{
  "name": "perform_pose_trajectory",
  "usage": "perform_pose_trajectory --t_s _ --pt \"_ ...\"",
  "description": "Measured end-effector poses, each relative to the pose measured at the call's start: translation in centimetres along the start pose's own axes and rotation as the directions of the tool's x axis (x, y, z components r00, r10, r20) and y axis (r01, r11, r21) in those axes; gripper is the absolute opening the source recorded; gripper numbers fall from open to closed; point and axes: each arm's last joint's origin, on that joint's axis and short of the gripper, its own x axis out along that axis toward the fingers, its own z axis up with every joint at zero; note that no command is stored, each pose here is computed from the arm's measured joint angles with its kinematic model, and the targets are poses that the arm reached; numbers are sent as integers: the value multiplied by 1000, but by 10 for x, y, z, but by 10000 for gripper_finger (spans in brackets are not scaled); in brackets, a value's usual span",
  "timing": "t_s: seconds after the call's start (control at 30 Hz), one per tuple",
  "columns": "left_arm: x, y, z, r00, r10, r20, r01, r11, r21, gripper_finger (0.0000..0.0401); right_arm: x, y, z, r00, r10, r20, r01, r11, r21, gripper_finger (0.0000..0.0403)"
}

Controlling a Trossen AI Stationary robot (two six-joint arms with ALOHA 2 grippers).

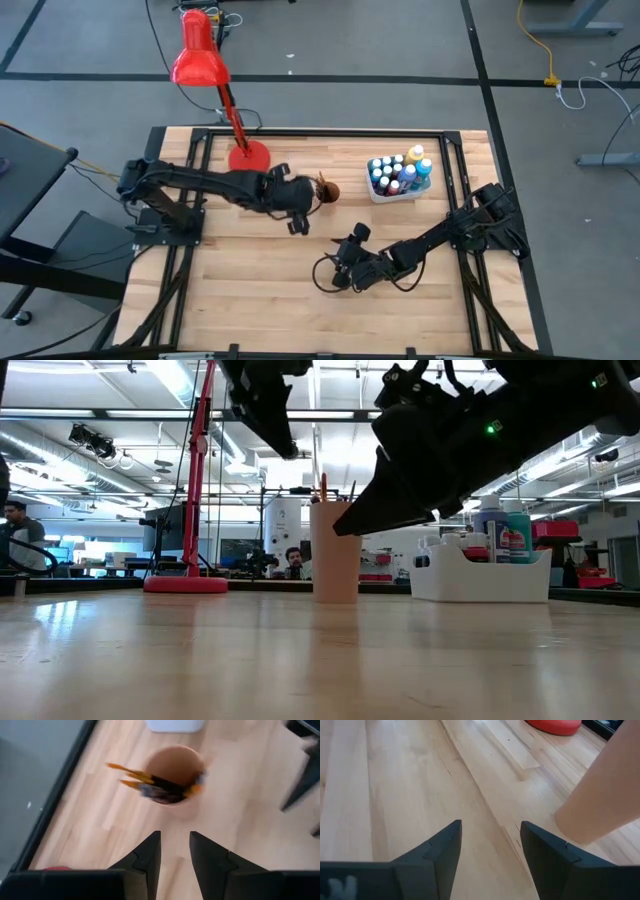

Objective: Pick & Place Paint Supplies
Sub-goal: Return to Home Position

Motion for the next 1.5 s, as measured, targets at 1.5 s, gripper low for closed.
perform_pose_trajectory --t_s 1.5 --pt "-103 48 -174 696 -302 652 337 938 76 110 -165 -118 111 925 374 70 -362 922 -140 208"
